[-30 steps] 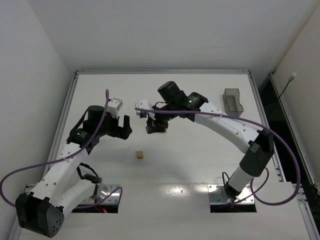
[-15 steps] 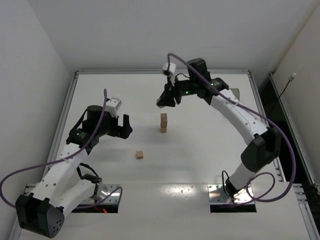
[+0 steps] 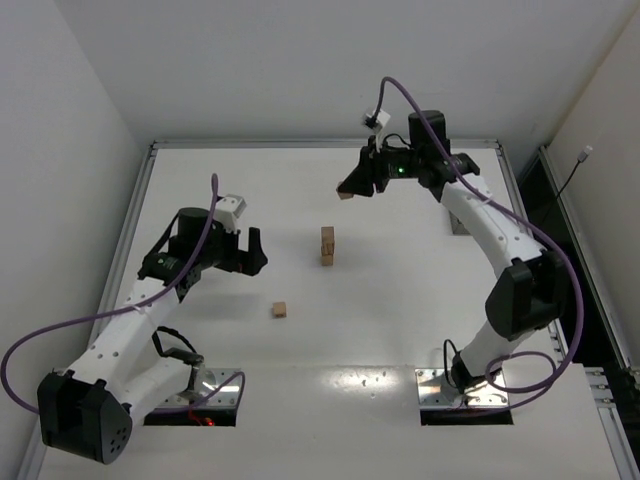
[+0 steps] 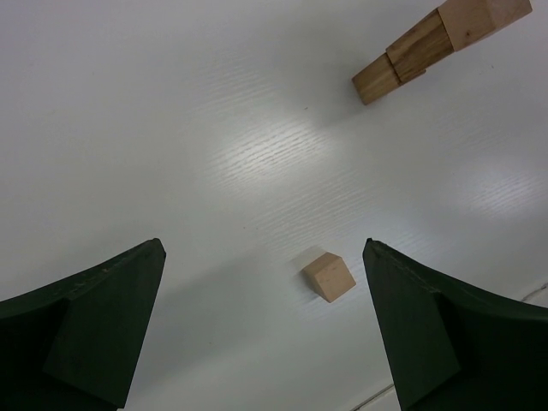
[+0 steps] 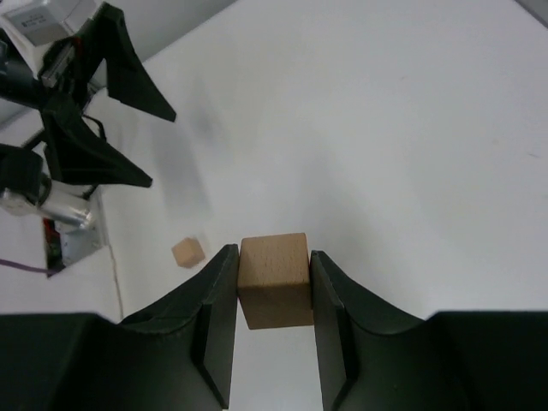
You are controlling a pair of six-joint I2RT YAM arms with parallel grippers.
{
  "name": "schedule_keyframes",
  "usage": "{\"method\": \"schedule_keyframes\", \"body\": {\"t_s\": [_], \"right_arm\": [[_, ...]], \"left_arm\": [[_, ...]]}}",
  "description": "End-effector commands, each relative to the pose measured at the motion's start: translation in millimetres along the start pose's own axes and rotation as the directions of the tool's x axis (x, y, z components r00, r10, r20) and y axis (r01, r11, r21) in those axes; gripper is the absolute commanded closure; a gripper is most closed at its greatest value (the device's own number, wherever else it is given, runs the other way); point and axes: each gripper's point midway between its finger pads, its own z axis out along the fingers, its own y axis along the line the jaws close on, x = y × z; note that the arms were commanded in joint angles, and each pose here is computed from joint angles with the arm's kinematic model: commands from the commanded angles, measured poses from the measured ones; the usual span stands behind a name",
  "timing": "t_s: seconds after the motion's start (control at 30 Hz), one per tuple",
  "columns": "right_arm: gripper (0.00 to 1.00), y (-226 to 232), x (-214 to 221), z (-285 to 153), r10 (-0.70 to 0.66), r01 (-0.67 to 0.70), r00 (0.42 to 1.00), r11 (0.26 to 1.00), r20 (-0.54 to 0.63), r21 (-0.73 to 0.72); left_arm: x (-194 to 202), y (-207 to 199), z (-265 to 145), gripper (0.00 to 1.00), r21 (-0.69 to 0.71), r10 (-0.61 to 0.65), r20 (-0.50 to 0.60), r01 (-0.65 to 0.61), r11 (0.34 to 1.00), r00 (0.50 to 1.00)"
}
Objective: Build the wood block tower
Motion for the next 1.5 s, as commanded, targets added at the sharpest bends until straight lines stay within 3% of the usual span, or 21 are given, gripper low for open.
{"method": "schedule_keyframes", "body": {"t_s": [0.0, 0.13, 0.17, 0.2, 0.27, 0.33, 0.57, 1.0, 1.47], "right_arm": [[1.0, -4, -27, -17, -0.165, 0.167, 0.985, 0.984, -0.05, 0.057], [1.0, -8, -26, -21, -0.291, 0.301, 0.939, 0.953, -0.185, 0.03], [1.0, -5, -46, -24, -0.352, 0.365, 0.917, 0.93, -0.186, 0.04], [1.0, -15, -20, -19, -0.333, 0.35, 0.897, 0.937, -0.292, 0.005], [1.0, -8, -30, -15, -0.41, 0.423, 0.849, 0.905, -0.334, -0.036], [1.0, -6, -7, -17, -0.446, 0.448, 0.78, 0.888, -0.439, -0.105], [1.0, 13, 39, 12, -0.553, 0.503, 0.61, 0.824, -0.568, -0.261], [1.0, 18, 85, 40, -0.563, 0.462, 0.507, 0.817, -0.652, -0.345], [1.0, 14, 94, 59, -0.535, 0.459, 0.477, 0.828, -0.697, -0.322]], "left_arm": [[-15, -2, 0, 0.0, 0.016, -0.01, 0.049, 0.009, 1.0, 0.999], [-12, -2, 0, 0.0, 0.023, -0.006, 0.027, 0.006, 1.0, 1.0], [-15, -2, 1, 0.0, 0.023, -0.007, 0.026, 0.006, 1.0, 1.0], [-13, -1, 4, 0.0, 0.022, -0.001, 0.016, 0.0, 1.0, 1.0], [-13, -1, 5, 0.0, 0.021, -0.004, 0.004, 0.004, 1.0, 1.0], [-16, -2, 6, 0.0, 0.03, -0.004, 0.003, 0.004, 1.0, 1.0], [-16, -1, 9, 0.0, 0.029, 0.002, -0.008, -0.002, 1.0, 1.0], [-17, -4, 5, 0.0, 0.039, 0.004, 0.0, -0.004, 0.999, 1.0], [-10, -3, 5, 0.0, 0.038, 0.002, -0.01, -0.001, 0.999, 1.0]]}}
